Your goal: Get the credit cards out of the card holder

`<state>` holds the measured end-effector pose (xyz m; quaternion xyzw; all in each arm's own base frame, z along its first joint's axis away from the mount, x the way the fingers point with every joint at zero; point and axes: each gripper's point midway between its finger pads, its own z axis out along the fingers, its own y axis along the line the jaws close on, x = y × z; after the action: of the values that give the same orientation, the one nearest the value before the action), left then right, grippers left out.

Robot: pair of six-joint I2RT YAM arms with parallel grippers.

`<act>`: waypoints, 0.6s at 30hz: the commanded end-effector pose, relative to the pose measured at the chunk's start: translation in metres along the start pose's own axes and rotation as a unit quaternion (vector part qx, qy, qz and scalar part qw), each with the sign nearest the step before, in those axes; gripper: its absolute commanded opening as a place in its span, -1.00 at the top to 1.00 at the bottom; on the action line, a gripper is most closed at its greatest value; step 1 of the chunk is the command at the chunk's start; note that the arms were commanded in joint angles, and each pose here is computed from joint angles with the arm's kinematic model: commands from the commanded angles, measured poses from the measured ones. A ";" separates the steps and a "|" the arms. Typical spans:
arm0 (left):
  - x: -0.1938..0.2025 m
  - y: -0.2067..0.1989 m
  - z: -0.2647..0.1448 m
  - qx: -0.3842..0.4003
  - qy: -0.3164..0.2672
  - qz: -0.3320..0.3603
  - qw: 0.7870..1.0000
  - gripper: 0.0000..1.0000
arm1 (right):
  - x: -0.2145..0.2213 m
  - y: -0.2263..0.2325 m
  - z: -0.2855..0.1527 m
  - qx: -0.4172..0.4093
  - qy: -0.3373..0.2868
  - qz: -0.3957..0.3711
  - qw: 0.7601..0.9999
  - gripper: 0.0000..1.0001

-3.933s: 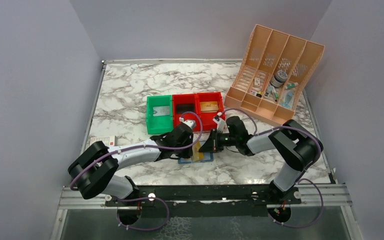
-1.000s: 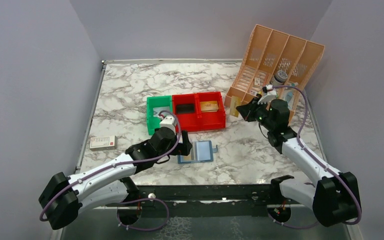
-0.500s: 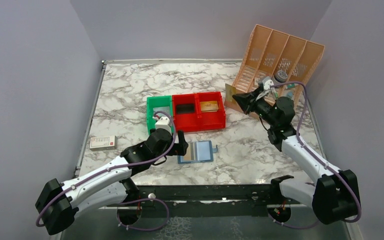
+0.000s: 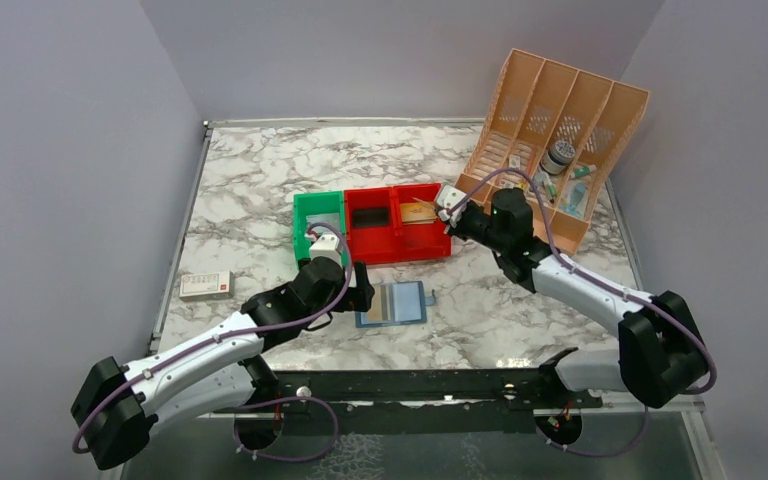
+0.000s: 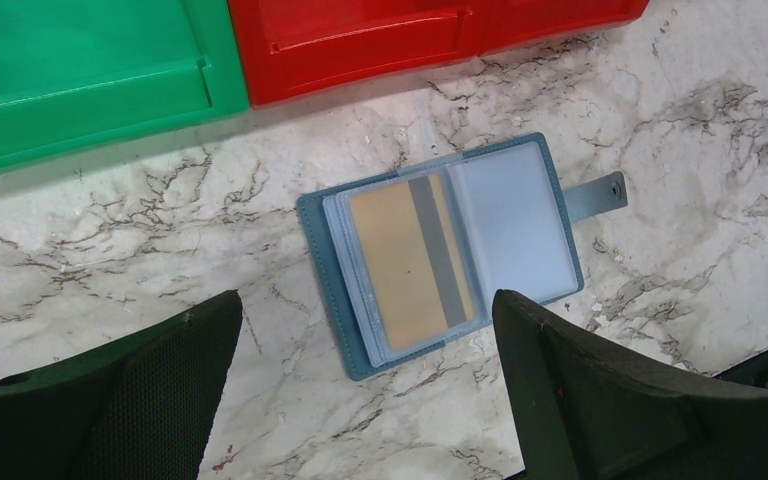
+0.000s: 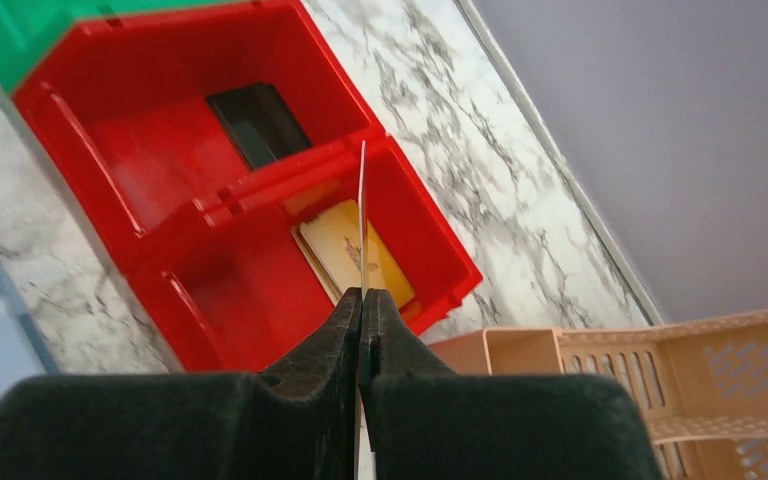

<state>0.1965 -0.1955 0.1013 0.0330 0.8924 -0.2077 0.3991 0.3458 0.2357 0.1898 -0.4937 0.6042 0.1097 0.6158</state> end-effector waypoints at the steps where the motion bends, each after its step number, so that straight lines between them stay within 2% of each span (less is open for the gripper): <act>1: 0.002 0.008 0.004 -0.017 0.000 0.003 1.000 -0.99 | 0.019 -0.013 0.005 0.011 0.045 -0.078 0.996 0.98; 9: 0.005 0.005 0.006 -0.012 0.007 0.006 1.000 -0.99 | 0.034 -0.007 0.034 -0.017 0.064 -0.097 0.993 0.98; 18: 0.004 0.009 0.003 -0.014 0.002 0.005 1.000 -0.99 | 0.060 -0.006 0.061 -0.012 0.115 -0.109 0.987 0.98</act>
<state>0.1972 -0.1943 0.0937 0.0337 0.8986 -0.1972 0.3905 0.3898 0.2511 0.1332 -0.5724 0.6061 0.0289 0.5515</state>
